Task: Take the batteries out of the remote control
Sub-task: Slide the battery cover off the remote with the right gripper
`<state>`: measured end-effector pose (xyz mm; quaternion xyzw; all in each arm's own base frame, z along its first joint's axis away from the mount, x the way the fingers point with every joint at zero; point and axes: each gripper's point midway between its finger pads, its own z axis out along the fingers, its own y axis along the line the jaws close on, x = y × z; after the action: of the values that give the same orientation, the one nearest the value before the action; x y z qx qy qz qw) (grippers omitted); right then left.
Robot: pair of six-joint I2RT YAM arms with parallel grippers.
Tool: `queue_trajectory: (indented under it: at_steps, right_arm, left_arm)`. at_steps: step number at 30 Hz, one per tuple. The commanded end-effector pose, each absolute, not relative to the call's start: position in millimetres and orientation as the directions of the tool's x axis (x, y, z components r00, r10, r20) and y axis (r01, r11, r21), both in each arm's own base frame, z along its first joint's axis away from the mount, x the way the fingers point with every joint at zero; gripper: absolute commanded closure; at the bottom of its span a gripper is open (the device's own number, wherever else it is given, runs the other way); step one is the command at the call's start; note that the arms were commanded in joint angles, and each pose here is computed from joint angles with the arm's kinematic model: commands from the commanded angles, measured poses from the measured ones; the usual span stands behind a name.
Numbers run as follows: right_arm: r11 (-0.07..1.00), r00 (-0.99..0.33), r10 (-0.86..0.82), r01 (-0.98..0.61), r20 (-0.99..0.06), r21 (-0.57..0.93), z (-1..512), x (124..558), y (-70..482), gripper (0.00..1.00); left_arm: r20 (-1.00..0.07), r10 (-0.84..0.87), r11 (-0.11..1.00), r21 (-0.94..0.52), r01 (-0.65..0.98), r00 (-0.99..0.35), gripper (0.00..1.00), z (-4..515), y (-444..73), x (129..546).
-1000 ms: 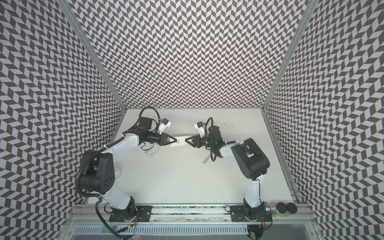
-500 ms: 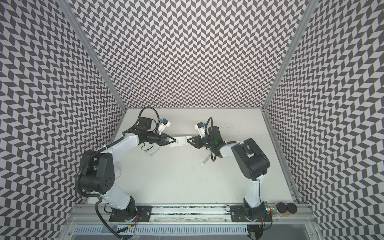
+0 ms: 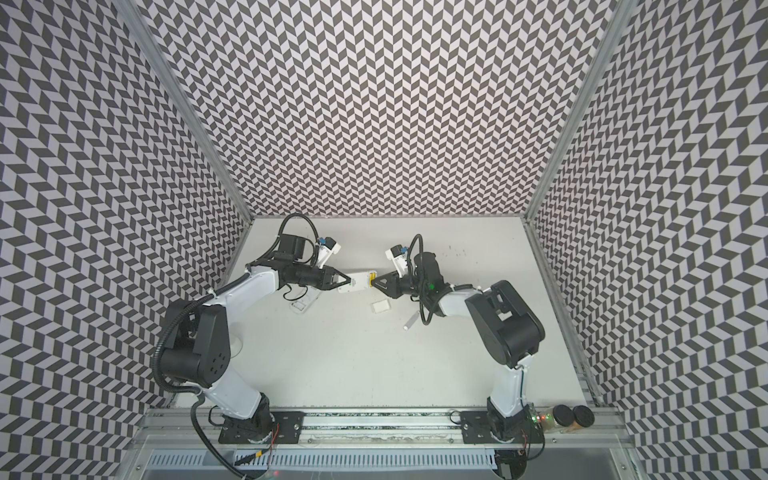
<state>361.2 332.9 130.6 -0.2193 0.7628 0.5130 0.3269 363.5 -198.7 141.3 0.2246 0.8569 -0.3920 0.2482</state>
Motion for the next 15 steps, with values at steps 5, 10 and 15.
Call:
queue_trajectory:
  at_steps: [5,10,15]
  right_arm:
    - [0.365,-0.652,-0.008,-0.707,-0.758,0.605,142.5,360.5,336.5,0.81]
    - [0.445,-0.630,-0.053,-0.709,-0.774,0.547,141.0,361.2,327.3,0.76]
    - [0.542,-0.578,-0.151,-0.727,-0.802,0.421,131.6,352.7,308.2,0.71]
  left_arm:
    - [-0.640,0.184,0.585,-0.538,0.606,-0.746,1.00,154.5,-199.7,373.6]
    - [-0.649,0.190,0.616,-0.505,0.605,-0.736,1.00,157.2,-194.6,376.4]
    - [-0.654,0.213,0.625,-0.480,0.616,-0.726,1.00,151.3,-190.8,372.9]
